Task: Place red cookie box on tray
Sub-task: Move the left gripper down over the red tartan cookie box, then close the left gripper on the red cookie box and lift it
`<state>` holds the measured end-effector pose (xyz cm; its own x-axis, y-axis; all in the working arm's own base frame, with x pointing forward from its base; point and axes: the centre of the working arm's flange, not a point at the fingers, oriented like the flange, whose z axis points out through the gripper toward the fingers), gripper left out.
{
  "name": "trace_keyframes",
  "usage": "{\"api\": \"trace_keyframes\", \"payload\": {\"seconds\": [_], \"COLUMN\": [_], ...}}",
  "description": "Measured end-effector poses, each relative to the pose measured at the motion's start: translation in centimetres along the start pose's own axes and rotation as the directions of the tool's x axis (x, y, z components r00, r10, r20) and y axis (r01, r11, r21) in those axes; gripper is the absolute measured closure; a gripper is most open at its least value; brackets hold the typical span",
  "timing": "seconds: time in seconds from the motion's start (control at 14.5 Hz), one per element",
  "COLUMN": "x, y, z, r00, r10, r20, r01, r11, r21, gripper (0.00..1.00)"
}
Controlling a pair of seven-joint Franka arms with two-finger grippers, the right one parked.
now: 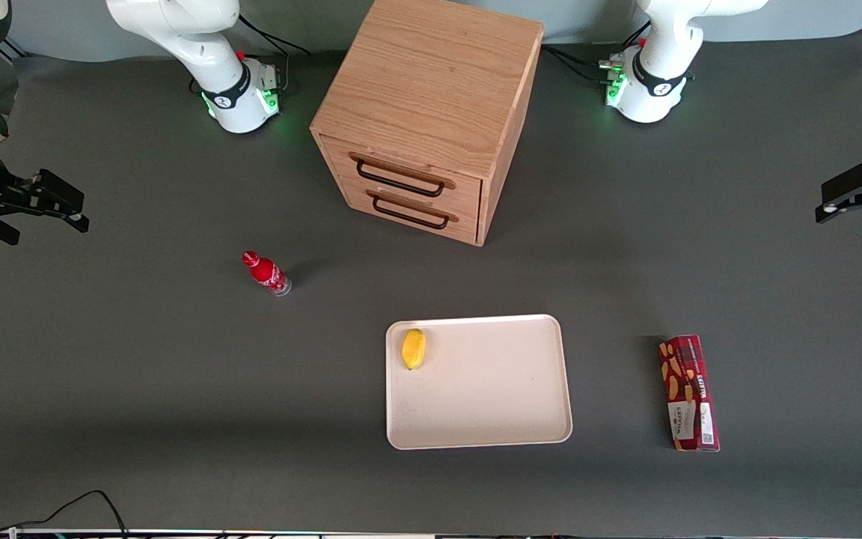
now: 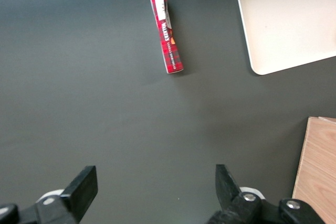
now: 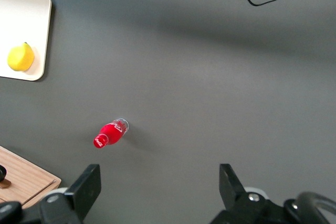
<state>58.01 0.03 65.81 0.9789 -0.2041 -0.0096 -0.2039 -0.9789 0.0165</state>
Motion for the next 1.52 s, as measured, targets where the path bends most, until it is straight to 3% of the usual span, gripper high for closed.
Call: {"api": "trace_keyframes", "payload": {"seconds": [0.62, 0.83, 1.17, 1.52], "x": [-0.1, 1.8, 11.3, 17.3], "y": [0.3, 0.6, 1.6, 0.7], "z": [-0.5, 1.4, 15.0, 30.0], "r00": [1.000, 1.000, 0.998, 0.989], "r10": [0.001, 0.008, -0.019, -0.025], "r20": [-0.007, -0.017, -0.063, -0.147], "r01": [-0.001, -0.008, 0.021, 0.031], "r11": [1.000, 1.000, 1.000, 0.999], "r21": [0.005, 0.008, 0.020, 0.042], "gripper": [0.00, 0.00, 0.00, 0.00]}}
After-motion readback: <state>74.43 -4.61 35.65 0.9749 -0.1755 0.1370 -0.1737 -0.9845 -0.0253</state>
